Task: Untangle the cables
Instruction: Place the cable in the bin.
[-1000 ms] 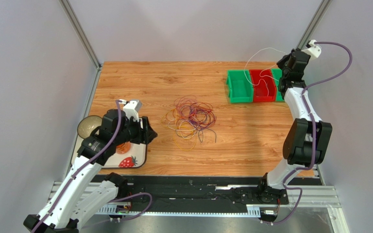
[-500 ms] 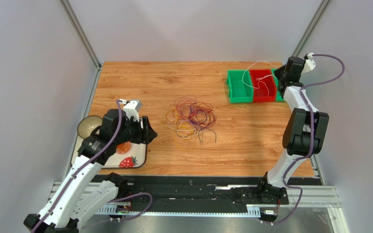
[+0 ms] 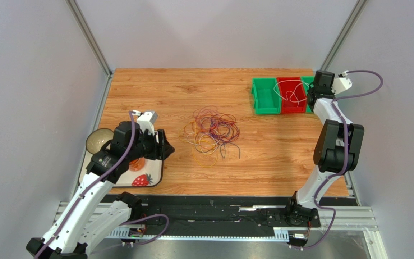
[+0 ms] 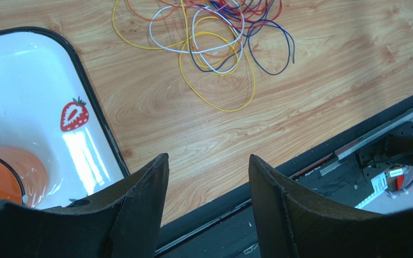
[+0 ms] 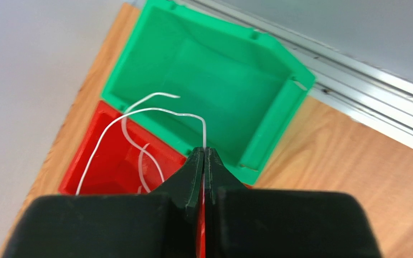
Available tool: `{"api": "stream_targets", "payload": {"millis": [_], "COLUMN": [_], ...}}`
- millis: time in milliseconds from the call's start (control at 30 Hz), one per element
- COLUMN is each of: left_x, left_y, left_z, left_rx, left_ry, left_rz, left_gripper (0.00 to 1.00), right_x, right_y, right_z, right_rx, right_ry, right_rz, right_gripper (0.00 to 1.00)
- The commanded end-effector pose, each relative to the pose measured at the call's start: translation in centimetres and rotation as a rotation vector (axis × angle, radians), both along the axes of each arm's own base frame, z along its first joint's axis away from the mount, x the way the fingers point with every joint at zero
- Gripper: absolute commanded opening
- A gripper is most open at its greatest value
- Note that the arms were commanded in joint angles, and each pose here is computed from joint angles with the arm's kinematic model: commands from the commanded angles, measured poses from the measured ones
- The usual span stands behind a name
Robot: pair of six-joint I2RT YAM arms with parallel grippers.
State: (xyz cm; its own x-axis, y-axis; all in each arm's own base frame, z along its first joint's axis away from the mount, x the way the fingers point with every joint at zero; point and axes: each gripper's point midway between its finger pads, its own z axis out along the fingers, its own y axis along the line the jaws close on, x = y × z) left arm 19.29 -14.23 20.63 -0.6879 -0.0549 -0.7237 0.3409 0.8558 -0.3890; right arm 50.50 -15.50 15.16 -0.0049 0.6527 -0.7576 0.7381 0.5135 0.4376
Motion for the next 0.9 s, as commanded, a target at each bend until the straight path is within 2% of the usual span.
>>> {"api": "stream_targets", "payload": {"millis": [0, 267, 533, 633, 867], "left_x": [0.3, 0.3, 0.3, 0.3, 0.3], "left_y": [-0.1, -0.1, -0.1, 0.0, 0.0], "left_z": [0.2, 0.1, 0.1, 0.1, 0.1], "left_rx": [-0.001, 0.003, 0.003, 0.002, 0.003], "left_ry": [-0.023, -0.021, -0.019, -0.020, -0.021], "left_rz": [-0.009, -0.007, -0.008, -0.003, -0.004], "left_gripper": [0.65, 0.64, 0.65, 0.64, 0.65], "right_x": [-2.2, -4.3, -3.1, -1.8, 2.8], "right_y": [-3.1, -5.2, -3.9, -3.0, 3.6], "right_z": [3.2, 5.5, 8.4, 8.8, 6.3], "right_rx": [-0.119, -0.221, -0.287, -0.271, -0.192], "right_ry": [-0.006, 0.007, -0.075, -0.103, -0.150], "right_rz": [-0.162, -0.294, -0.266, -0.220, 0.072], "right_gripper": [0.00, 0.00, 0.00, 0.00, 0.00]}}
